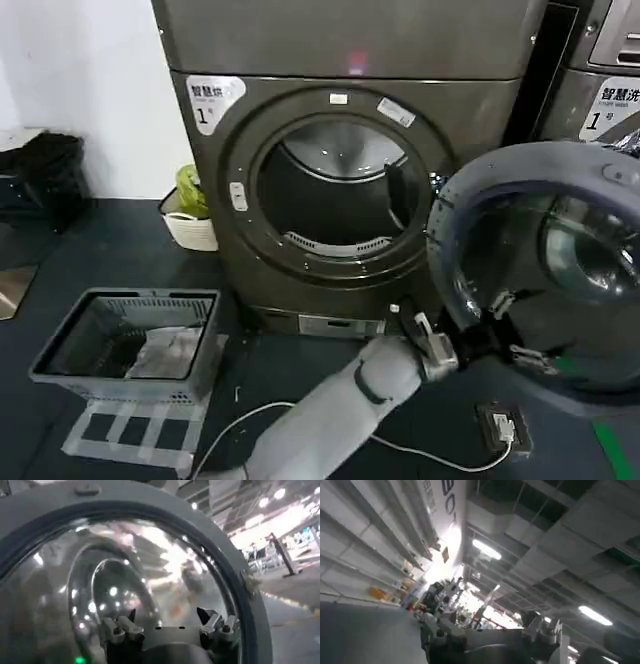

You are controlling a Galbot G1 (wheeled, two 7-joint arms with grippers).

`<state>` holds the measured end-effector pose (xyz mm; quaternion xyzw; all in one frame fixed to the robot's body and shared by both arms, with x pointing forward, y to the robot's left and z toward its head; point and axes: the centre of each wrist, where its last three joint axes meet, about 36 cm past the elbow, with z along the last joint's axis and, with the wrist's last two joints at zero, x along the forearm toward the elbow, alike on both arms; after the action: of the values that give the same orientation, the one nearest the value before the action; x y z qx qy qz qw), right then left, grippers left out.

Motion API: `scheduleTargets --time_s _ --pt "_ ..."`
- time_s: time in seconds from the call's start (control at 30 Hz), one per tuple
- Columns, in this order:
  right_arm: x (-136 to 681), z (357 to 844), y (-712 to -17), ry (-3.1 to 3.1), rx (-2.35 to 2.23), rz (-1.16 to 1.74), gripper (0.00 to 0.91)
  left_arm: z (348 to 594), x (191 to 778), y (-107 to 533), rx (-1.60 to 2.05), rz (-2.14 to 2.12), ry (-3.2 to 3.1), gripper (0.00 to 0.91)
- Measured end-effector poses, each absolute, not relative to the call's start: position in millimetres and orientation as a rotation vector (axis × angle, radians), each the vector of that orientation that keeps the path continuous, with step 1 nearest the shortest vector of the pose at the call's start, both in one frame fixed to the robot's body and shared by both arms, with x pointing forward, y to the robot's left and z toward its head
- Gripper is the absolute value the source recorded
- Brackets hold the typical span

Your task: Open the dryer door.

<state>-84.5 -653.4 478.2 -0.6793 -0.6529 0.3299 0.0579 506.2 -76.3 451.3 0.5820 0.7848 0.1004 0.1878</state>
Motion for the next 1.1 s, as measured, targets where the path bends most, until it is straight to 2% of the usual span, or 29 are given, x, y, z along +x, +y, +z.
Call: scheduleTargets --time_s 0.17,0.33,0.47,0.57,0.6,0.83,1.1 --pt "-92.4 479.3 -653.9 -1.959 -2.070 1.004 0.907 444.8 516.0 -73.8 1.638 0.313 2.239 0.907" --pt "-90.6 480.3 -660.0 -1.967 -2.076 0.994 0.907 442.0 499.1 -78.3 1.680 0.268 2.254 0.907" --pt "-89.4 478.9 -665.7 -1.987 -2.056 0.989 0.907 456.6 472.0 -82.2 1.694 0.171 2.217 0.907" --pt "-87.9 477.1 -669.0 -1.999 -2.049 0.986 0.907 478.6 450.3 -77.6 1.667 0.079 2.172 0.907" --pt "-87.0 476.3 -669.9 -2.004 -2.044 0.986 0.907 482.7 444.4 -67.8 1.652 0.072 2.162 0.907" --pt "-74.8 473.2 -679.9 -2.087 -2.011 0.991 0.907 467.7 422.3 70.6 1.586 0.278 2.231 0.907" --pt "-56.3 462.3 -688.6 -2.190 -1.951 1.004 0.907 488.3 402.3 206.7 1.449 0.676 2.272 0.907"
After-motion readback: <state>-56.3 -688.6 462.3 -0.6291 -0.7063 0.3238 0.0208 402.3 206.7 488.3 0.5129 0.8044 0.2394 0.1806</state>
